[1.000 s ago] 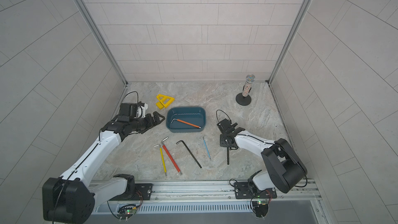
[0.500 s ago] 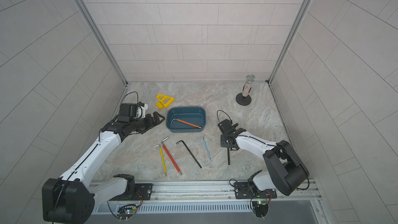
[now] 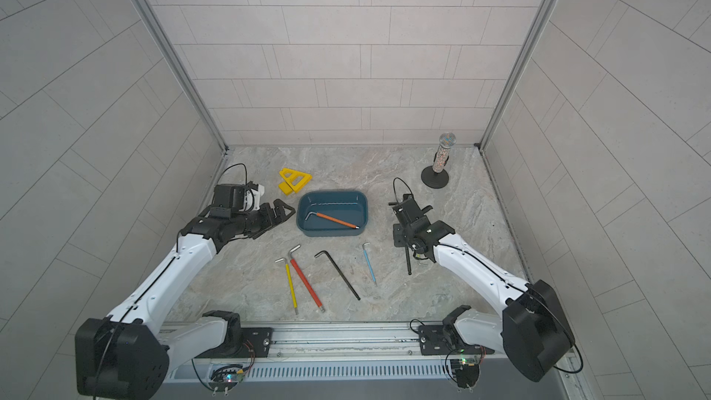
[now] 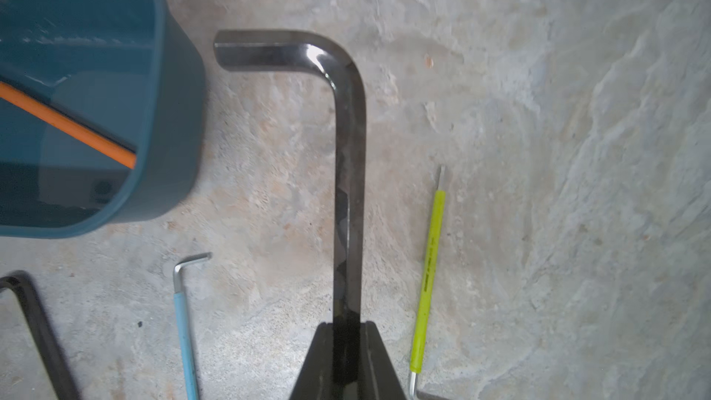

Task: Put the hex key on the desktop into the storage box
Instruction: Place the Allen key in the storage box.

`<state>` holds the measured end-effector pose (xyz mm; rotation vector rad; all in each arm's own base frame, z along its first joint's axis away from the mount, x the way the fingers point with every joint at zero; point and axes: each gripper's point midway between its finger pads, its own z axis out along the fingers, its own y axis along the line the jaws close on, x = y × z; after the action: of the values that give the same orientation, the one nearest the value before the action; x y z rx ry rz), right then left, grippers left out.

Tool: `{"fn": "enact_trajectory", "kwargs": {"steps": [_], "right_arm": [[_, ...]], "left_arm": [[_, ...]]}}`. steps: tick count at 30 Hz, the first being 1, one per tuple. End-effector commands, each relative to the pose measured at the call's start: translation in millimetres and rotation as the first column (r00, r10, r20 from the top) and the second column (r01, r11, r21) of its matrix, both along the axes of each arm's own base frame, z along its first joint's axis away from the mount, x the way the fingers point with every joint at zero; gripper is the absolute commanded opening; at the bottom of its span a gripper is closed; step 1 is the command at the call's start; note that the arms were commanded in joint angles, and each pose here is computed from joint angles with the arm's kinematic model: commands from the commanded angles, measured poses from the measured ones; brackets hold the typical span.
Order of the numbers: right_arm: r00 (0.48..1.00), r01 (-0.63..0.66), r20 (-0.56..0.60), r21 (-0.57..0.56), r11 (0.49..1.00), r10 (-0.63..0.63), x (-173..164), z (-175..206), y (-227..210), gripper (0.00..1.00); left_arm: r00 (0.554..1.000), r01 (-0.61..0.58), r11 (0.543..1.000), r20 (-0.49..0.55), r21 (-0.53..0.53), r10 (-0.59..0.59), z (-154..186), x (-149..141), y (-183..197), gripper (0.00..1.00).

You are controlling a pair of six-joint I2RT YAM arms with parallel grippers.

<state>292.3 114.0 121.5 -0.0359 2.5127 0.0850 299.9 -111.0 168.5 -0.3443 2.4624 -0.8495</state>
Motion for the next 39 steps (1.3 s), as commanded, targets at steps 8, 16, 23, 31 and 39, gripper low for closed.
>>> {"fn": "enact_trajectory", "kwargs": {"steps": [8, 16, 23, 31, 39], "right_arm": [[0.965, -0.235, 0.11, -0.035, 0.971, 0.237, 48.0, 49.5, 43.7, 0.0], [0.903, -0.421, 0.082, -0.031, 0.906, 0.423, 82.9, 58.1, 89.0, 0.0], [0.858, -0.508, 0.077, -0.023, 0.861, 0.508, 100.2, 56.9, 114.6, 0.0], [0.766, -0.636, 0.096, -0.027, 0.771, 0.636, 112.6, 61.7, 164.7, 0.0], [0.692, -0.715, 0.078, -0.057, 0.697, 0.717, 131.7, 52.8, 208.3, 0.0]], "left_arm": [[0.999, -0.002, 1.0, 0.033, -0.003, 0.002, 8.5, -4.5, 0.6, 1.0], [0.995, -0.072, 0.997, 0.063, 0.017, 0.071, 16.0, -1.3, 19.1, 1.0], [0.989, -0.135, 0.987, 0.051, -0.091, 0.14, 17.3, 15.1, 34.6, 1.0], [0.986, -0.157, 0.978, 0.042, -0.139, 0.164, 18.6, 26.8, 41.5, 1.0], [0.979, -0.189, 0.968, 0.042, -0.165, 0.198, 17.1, 26.5, 49.6, 1.0]]}}
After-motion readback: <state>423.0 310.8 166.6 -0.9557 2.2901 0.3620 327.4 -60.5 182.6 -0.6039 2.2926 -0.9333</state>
